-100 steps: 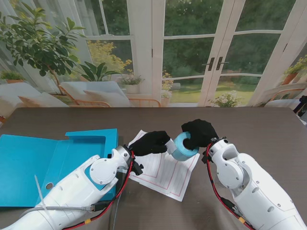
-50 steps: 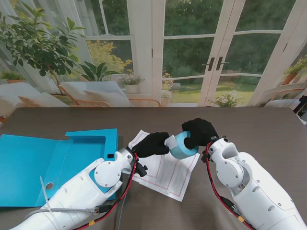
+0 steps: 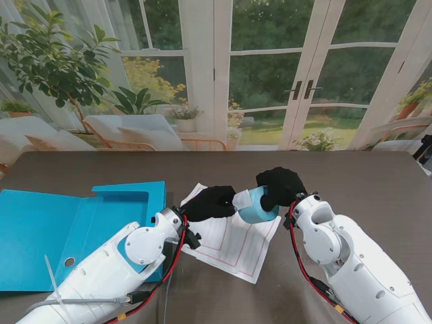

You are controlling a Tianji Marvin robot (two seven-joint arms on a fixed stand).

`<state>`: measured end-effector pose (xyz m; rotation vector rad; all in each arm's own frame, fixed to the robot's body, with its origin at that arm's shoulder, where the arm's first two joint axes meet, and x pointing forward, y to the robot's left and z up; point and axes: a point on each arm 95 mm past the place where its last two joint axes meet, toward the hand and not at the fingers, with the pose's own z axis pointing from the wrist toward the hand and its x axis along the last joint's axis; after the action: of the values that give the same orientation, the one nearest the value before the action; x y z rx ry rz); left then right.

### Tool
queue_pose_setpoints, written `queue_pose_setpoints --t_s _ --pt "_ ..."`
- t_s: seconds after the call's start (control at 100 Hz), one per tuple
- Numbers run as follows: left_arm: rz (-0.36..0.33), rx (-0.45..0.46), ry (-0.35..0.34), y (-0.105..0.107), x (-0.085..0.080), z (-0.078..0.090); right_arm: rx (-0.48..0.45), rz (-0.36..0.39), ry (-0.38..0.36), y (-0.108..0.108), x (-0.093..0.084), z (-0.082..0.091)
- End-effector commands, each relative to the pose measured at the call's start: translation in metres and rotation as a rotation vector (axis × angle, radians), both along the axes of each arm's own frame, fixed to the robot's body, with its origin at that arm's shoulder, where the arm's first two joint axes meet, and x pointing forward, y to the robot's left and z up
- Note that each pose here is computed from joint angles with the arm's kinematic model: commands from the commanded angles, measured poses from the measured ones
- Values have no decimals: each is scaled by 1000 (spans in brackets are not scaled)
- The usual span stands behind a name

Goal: Peel a label from the label roll, stick it on the side of the file box and file the documents

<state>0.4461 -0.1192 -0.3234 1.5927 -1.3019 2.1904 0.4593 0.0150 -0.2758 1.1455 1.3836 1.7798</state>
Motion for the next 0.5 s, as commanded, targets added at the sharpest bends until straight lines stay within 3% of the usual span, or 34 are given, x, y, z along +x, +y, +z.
queue_pose_setpoints --t_s 0.0,0.22,0.49 --pt "7 -3 -6 -2 0 2 -1 8 -7 5 -1 4" --pt "48 -16 -28 1 -1 4 -10 -3 -14 5 0 4" --pt "32 -33 -15 -3 0 4 -15 -15 -17 7 -1 4"
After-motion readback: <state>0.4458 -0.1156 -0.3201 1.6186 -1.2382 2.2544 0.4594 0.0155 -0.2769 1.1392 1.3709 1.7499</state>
